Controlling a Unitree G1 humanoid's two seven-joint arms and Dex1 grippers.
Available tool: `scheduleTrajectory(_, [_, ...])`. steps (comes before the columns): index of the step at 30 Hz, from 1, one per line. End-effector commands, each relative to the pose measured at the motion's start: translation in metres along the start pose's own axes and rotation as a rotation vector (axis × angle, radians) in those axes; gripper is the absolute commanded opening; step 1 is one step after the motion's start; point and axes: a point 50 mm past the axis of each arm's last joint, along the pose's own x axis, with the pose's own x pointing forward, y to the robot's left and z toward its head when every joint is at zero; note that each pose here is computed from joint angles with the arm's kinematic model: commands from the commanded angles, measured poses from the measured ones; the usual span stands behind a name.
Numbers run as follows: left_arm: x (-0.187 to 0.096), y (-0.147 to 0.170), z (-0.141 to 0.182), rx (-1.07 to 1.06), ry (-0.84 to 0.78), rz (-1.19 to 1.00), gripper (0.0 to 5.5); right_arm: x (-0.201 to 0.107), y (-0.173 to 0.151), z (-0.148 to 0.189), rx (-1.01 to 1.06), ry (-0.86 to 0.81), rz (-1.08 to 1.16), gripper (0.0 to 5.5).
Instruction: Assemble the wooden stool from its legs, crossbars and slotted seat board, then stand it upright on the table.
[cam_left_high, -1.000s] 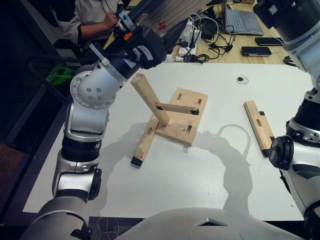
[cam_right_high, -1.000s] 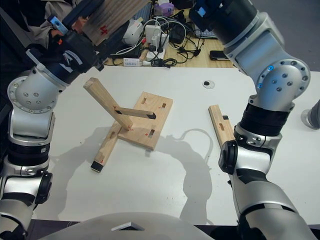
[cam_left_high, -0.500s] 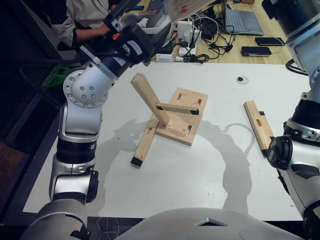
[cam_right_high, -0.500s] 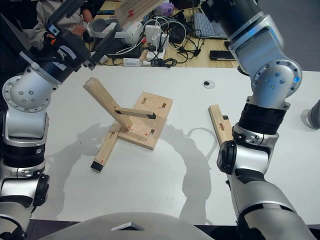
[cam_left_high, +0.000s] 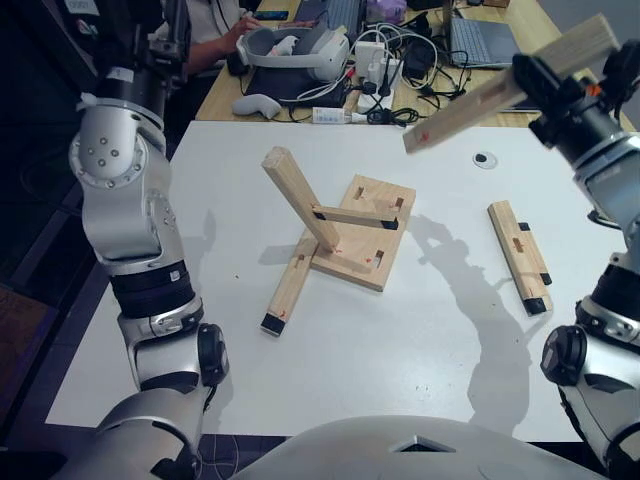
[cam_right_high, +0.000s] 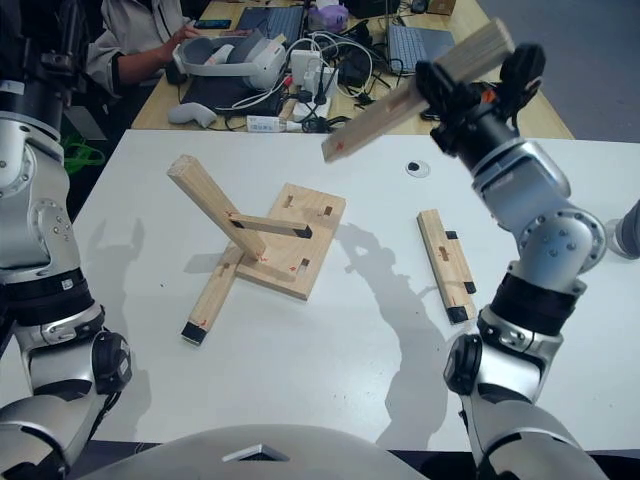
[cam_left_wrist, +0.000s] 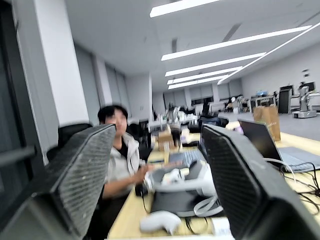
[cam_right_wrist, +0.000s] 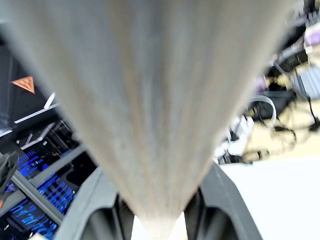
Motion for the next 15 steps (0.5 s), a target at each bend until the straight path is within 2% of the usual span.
scheduleTrajectory(1, [-0.006,-0.009,-0.020,-0.031,0.128,0.015,3.16,-0.018,0.001,-0.026,0.090,0.088,-0.057,0.99])
scheduleTrajectory(10, [-0.007,-0.013,-0.023,-0.093,0.176,0.078,3.16,-0.024,-0.006,-0.041,0.187,0.148,-0.202,0.99])
scheduleTrajectory(15, [-0.009,-0.018,-0.025,-0.116,0.192,0.082,3.16,-0.031,-0.018,-0.059,0.240,0.269,-0.307,0.99])
